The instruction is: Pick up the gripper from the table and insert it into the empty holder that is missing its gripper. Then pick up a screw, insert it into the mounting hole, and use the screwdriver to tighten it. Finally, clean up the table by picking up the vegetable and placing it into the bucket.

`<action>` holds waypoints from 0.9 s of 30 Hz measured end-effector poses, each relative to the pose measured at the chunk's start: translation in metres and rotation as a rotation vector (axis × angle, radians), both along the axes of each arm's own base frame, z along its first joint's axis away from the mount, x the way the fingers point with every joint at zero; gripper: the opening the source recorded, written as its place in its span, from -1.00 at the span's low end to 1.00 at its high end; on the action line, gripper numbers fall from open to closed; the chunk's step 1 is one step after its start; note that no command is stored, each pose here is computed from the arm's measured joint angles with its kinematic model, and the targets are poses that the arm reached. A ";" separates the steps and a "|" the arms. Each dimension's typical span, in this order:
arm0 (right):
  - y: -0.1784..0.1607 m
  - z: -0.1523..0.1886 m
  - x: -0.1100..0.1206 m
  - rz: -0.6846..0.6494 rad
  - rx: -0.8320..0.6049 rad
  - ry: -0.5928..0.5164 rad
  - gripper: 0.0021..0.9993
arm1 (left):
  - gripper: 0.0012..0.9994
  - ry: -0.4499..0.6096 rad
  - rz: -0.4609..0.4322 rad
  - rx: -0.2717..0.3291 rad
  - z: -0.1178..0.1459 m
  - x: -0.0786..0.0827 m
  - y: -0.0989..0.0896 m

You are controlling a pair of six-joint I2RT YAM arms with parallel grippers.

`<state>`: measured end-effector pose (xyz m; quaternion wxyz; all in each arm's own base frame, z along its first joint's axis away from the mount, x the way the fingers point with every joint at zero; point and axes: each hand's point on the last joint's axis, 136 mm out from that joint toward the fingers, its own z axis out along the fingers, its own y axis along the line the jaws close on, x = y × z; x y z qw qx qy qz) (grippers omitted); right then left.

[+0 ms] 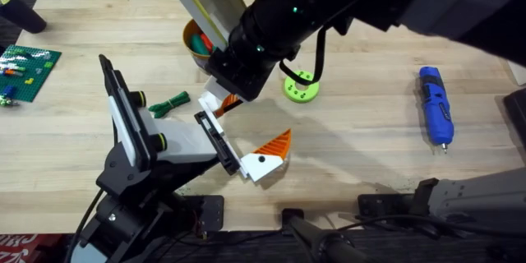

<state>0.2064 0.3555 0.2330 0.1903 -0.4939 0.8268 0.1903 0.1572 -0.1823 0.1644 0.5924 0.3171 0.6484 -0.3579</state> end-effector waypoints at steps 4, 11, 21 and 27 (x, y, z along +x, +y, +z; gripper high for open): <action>-0.001 -0.001 -0.001 0.000 -0.007 0.004 -0.99 | 0.97 0.003 0.001 -0.001 0.000 0.000 0.000; -0.007 0.010 -0.004 0.003 0.009 -0.010 -0.99 | 0.97 0.003 0.008 -0.002 0.000 0.001 0.001; -0.010 0.023 -0.008 0.016 0.035 -0.035 -0.99 | 0.97 0.003 0.009 -0.002 0.000 0.001 0.001; -0.008 0.015 -0.007 0.017 0.017 -0.023 -0.99 | 0.97 0.003 0.012 -0.002 0.000 0.002 0.001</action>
